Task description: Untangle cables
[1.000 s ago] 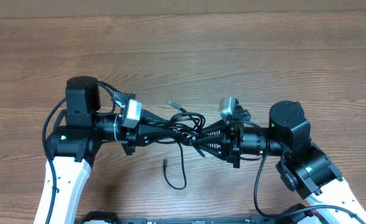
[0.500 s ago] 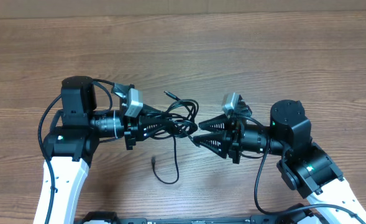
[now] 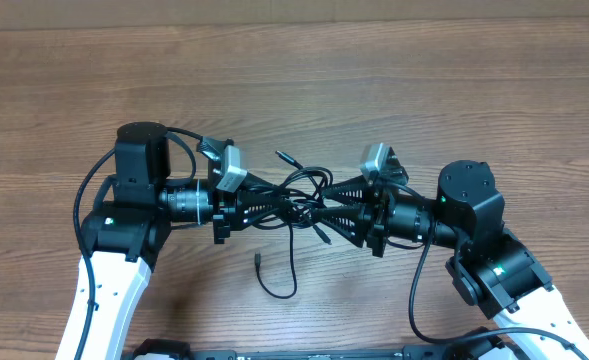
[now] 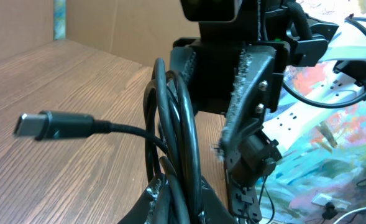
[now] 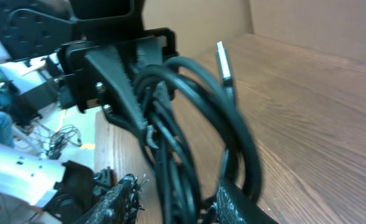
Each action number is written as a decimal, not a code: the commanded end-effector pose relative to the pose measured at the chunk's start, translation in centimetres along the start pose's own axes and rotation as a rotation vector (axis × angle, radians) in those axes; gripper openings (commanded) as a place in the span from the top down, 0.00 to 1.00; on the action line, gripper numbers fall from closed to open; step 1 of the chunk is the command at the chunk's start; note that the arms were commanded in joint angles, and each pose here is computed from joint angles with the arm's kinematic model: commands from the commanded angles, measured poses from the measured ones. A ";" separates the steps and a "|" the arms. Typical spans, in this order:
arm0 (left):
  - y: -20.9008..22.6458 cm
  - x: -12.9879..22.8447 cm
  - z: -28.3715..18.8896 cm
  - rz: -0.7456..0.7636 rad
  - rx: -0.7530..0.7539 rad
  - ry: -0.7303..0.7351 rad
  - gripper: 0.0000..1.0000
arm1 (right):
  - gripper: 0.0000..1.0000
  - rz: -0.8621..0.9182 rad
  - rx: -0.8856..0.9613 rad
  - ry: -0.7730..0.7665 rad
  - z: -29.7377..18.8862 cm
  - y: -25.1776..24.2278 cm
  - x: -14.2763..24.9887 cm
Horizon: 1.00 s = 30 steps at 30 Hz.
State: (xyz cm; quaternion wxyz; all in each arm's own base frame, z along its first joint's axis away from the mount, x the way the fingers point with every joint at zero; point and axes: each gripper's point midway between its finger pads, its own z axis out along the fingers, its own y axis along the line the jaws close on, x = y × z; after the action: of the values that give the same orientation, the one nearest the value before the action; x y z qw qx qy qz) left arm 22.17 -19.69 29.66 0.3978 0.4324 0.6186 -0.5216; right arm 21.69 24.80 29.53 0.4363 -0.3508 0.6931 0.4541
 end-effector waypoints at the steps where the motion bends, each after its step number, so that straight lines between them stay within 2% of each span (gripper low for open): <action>1: -1.3 -1.1 0.1 0.058 0.068 -0.028 0.96 | 0.62 -0.026 0.062 -0.038 -0.4 -0.7 -1.5; 13: -1.4 -1.2 0.1 0.066 0.079 -0.033 0.96 | 0.64 -0.025 0.128 -0.047 -0.5 -1.8 -1.7; 21: -1.4 -1.2 0.1 0.070 0.077 -0.033 0.96 | 0.67 -0.025 0.001 -0.027 -0.4 0.4 -1.3; 30: 0.1 -0.8 0.1 0.030 -0.005 -0.002 0.95 | 0.67 0.029 0.002 0.029 -0.2 0.1 0.2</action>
State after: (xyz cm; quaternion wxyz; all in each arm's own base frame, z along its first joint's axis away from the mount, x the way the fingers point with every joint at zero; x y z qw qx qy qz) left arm 21.95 -19.75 29.95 0.4016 0.4397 0.6078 -0.5253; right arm 21.62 24.52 28.32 0.4160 -0.3405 0.7143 0.4482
